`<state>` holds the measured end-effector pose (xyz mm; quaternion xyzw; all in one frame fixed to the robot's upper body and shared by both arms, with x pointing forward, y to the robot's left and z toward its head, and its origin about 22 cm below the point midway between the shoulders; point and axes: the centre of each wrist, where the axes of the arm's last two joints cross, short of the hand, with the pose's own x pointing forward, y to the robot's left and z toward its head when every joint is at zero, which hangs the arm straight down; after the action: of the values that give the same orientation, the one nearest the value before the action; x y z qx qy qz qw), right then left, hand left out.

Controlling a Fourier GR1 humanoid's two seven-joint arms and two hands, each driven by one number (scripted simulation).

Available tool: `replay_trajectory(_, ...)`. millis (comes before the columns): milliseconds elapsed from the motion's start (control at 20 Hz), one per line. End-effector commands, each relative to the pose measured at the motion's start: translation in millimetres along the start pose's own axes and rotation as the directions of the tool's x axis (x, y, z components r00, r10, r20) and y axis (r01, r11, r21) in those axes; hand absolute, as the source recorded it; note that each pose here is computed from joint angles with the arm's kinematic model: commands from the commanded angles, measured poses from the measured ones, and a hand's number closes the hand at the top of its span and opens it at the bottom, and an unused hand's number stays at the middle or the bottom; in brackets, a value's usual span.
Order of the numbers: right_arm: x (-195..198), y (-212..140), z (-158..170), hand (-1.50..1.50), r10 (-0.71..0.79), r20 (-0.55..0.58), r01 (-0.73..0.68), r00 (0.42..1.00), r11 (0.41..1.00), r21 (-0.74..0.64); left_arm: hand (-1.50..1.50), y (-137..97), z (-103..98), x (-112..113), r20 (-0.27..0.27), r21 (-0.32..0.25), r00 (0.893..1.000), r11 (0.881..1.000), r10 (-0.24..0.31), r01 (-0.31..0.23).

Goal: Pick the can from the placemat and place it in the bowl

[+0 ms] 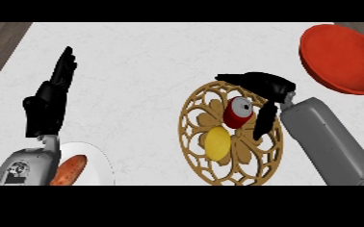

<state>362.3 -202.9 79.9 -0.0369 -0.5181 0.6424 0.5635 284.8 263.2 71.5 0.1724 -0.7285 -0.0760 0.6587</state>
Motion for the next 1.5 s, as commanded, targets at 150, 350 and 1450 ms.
replay_trajectory(150,-3.8,13.4,-19.2,-1.50,-0.015,0.010,0.015,1.000,1.000,0.011,0.00,23.4,3.0,8.9,-0.003,0.000,1.000,1.000,-0.004,0.004)
replay_trajectory(350,0.9,42.7,-25.6,1.50,0.128,0.063,-0.128,0.990,0.992,0.005,0.00,5.7,-6.0,3.0,0.005,0.015,1.000,1.000,-0.007,0.007)
replay_trajectory(1450,75.7,100.3,-47.7,1.50,-0.083,-0.209,0.004,0.974,0.936,-0.352,0.00,-0.4,0.9,-4.8,-0.015,0.004,1.000,1.000,0.003,-0.003)
